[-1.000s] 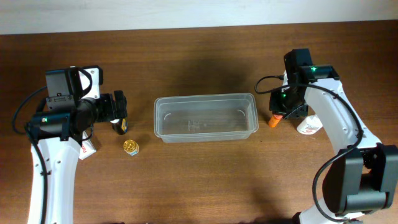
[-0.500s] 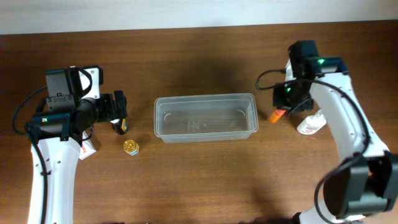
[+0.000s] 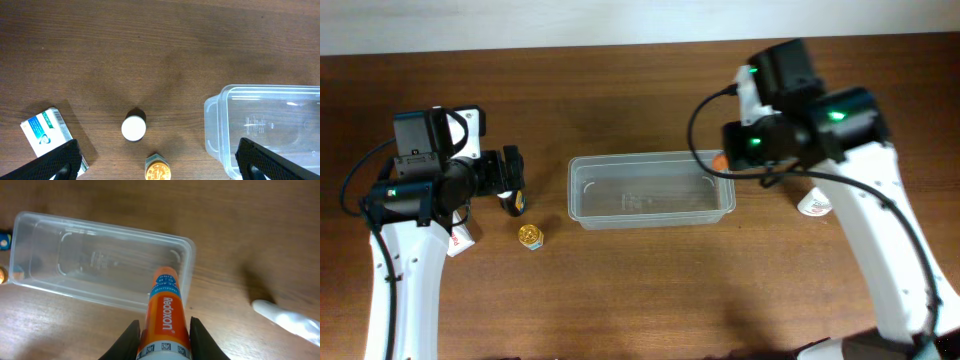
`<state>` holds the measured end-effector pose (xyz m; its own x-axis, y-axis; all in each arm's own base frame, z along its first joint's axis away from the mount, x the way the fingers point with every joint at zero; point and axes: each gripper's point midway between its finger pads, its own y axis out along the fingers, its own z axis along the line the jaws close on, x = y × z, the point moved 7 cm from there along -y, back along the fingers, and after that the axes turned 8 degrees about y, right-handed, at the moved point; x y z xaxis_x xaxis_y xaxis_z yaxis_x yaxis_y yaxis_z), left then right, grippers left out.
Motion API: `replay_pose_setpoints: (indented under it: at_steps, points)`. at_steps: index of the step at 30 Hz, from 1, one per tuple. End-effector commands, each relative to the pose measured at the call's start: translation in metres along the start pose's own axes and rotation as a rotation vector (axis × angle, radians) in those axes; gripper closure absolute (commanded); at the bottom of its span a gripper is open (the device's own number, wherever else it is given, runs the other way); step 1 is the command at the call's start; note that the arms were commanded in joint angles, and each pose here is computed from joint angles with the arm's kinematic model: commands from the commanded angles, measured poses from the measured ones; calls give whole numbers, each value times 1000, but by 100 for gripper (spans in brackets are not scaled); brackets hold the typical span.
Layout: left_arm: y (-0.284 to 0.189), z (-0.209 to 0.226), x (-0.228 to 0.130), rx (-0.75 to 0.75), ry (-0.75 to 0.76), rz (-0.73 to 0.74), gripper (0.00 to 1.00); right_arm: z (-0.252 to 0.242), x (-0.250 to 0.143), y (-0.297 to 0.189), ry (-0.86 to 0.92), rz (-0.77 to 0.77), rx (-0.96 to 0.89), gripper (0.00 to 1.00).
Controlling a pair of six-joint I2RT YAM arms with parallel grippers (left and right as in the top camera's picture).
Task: Pack container
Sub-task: 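Carry the orange tube into the container and release it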
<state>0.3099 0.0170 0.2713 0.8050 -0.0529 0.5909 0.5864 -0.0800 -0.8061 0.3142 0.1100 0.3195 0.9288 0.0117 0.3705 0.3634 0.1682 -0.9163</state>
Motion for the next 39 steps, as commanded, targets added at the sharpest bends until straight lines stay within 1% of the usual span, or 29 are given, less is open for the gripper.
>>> replay_pose_setpoints:
  at_steps: [1,6,11,15,21,22,24,27,30,32,34,38,39]
  points:
    - [-4,1,6,7,-7,-22,1,8,-4,40,-36,95,-19,76]
    - [-4,1,6,7,-7,-22,1,4,-5,98,-7,164,-47,76]
    - [-4,1,6,7,-7,-22,1,-10,-7,138,26,191,-66,76]
    - [-4,1,6,7,-7,-22,1,-15,-9,153,32,205,-75,76]
    - [-4,1,6,7,-7,-21,1,-16,-6,155,30,192,-85,75]
    - [-4,1,6,7,-7,-22,1,-16,-7,155,30,193,-85,68]
    - [-4,1,6,7,-7,-21,1,-16,-7,155,30,196,-86,49]
    - [-4,1,6,7,-7,-21,1,-16,-9,155,29,205,-88,42]
    - [-4,1,6,7,-7,-21,1,-16,-9,152,21,204,-87,27]
    - [-4,1,6,7,-7,-21,1,-15,-7,143,13,184,-81,23]
    - [-4,1,6,7,-7,-21,1,-15,0,125,12,145,-95,18]
    - [-4,1,6,7,-7,-21,1,-25,22,64,85,-18,-154,2]
    - [-4,1,6,7,-7,-21,1,-29,26,50,111,-57,-160,2]
